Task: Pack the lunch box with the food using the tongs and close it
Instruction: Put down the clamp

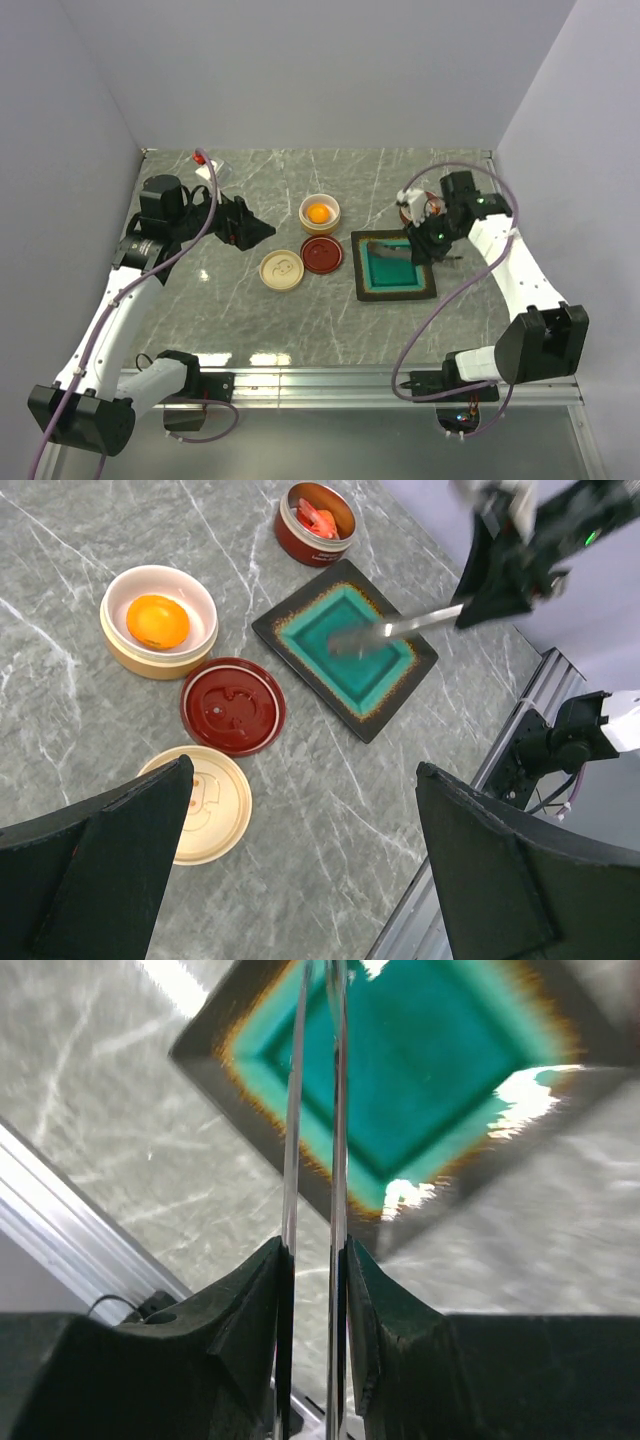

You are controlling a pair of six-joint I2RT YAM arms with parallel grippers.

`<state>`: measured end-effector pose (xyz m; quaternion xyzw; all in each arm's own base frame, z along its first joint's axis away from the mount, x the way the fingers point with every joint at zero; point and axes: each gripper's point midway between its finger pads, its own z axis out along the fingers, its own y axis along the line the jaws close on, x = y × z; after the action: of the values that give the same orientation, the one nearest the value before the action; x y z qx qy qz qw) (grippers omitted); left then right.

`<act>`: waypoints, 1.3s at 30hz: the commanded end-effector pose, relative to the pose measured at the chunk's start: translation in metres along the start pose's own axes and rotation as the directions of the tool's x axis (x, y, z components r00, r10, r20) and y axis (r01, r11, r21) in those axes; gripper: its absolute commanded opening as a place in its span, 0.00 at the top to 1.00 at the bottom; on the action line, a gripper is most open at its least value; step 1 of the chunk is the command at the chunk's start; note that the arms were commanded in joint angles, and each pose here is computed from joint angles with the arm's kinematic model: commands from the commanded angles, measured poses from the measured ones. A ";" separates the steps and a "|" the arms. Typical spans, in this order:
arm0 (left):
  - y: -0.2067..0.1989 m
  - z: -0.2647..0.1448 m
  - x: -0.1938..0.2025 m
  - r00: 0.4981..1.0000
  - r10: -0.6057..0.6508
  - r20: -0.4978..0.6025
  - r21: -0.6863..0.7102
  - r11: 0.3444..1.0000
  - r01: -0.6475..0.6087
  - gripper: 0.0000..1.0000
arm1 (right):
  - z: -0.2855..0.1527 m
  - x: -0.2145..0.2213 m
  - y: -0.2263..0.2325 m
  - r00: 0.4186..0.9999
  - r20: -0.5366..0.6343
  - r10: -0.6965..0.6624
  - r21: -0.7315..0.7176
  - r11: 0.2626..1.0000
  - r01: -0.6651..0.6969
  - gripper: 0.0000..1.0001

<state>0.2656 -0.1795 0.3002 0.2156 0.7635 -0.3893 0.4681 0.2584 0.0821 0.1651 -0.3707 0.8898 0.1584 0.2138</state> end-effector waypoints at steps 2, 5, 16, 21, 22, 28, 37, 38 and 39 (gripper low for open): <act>-0.006 -0.005 -0.013 0.998 0.033 0.051 0.013 0.999 -0.033 0.01 | 0.028 0.007 0.003 0.995 0.023 -0.094 0.035 0.995 0.093 0.63; -0.005 -0.005 -0.012 0.998 0.033 0.050 0.008 0.999 -0.034 0.00 | 0.042 0.014 0.002 0.995 0.017 -0.094 0.049 0.994 0.093 0.63; -0.001 -0.003 -0.008 0.999 0.028 0.041 0.008 1.000 -0.028 0.01 | 0.079 0.039 -0.021 0.995 -0.059 -0.086 0.109 0.990 0.092 0.58; 0.003 -0.001 -0.002 1.000 0.025 0.018 -0.004 1.000 -0.025 0.00 | 0.093 0.049 -0.025 0.992 -0.117 -0.053 0.083 0.995 0.063 0.49; 0.004 -0.001 -0.001 1.000 0.027 0.016 -0.006 1.000 -0.027 0.00 | 0.095 0.051 -0.026 0.991 -0.126 -0.049 0.084 0.995 0.060 0.45; 0.006 -0.001 0.002 1.000 0.026 -0.001 -0.014 1.000 -0.026 0.01 | 0.097 0.051 -0.033 0.988 -0.145 -0.045 0.108 0.992 0.061 0.34; 0.008 -0.001 0.002 1.000 0.025 -0.009 -0.021 0.999 -0.025 0.01 | 0.088 0.043 -0.038 0.988 -0.150 -0.047 0.123 0.990 0.065 0.01; 0.007 -0.001 0.002 1.000 0.024 -0.010 -0.020 1.000 -0.024 0.01 | 0.087 0.042 -0.038 0.987 -0.152 -0.048 0.123 0.990 0.067 0.01; 0.007 -0.001 0.002 1.000 0.023 -0.011 -0.019 1.000 -0.023 0.01 | 0.085 0.040 -0.038 0.988 -0.147 -0.048 0.127 0.990 0.067 0.01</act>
<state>0.2669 -0.1770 0.2886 0.2144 0.7736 -0.3838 0.4564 0.2702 0.0687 0.0530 -0.3899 0.9040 0.0746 0.1586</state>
